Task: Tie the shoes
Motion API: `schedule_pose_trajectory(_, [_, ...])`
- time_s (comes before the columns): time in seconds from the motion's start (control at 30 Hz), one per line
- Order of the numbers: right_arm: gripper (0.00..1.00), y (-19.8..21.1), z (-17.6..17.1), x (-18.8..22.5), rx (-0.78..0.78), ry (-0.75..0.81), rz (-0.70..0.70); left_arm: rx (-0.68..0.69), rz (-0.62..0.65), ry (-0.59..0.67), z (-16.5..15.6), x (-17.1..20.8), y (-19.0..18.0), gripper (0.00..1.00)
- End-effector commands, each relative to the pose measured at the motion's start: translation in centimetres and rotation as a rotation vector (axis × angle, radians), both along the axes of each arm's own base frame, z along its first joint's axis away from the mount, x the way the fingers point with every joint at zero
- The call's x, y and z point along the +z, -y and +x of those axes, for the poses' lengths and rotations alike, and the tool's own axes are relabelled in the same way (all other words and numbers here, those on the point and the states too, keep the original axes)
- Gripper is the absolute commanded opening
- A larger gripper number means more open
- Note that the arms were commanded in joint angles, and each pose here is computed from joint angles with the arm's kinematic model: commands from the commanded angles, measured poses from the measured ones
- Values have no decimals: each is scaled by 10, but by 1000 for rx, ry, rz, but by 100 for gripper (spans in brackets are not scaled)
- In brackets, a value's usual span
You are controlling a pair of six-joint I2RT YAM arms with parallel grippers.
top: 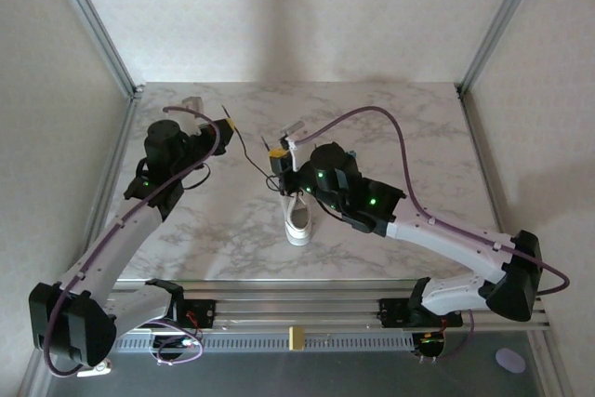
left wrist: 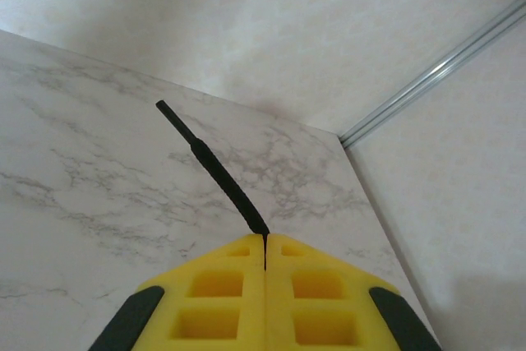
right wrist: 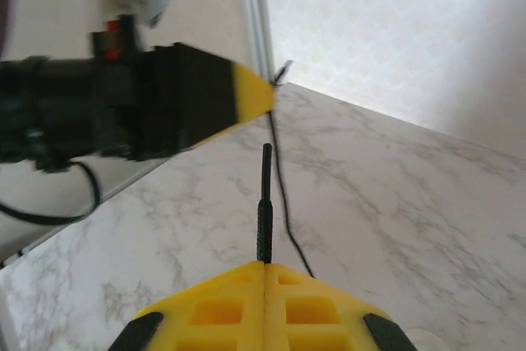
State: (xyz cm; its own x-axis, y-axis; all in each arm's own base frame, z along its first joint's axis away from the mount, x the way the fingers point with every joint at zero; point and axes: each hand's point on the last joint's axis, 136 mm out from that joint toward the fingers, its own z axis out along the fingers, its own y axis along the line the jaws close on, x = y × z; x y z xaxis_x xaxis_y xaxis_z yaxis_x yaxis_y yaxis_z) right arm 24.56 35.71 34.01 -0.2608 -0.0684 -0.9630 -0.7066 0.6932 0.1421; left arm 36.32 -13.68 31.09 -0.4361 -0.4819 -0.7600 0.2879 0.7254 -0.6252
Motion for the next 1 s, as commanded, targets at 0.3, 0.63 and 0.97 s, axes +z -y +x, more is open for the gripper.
schedule_pose_trajectory(0.3, [0,74,18,-67,-245,-400,-57,-40,-4,27,-20,0,17,0])
schedule_pose_trajectory(0.63, [0,83,-28,-80,-52,-555,-138,136,-11,65,-46,4,-20,0])
schedule_pose_trajectory(0.97, [0,45,-89,-50,380,-637,-8,200,-16,63,-44,3,-31,0])
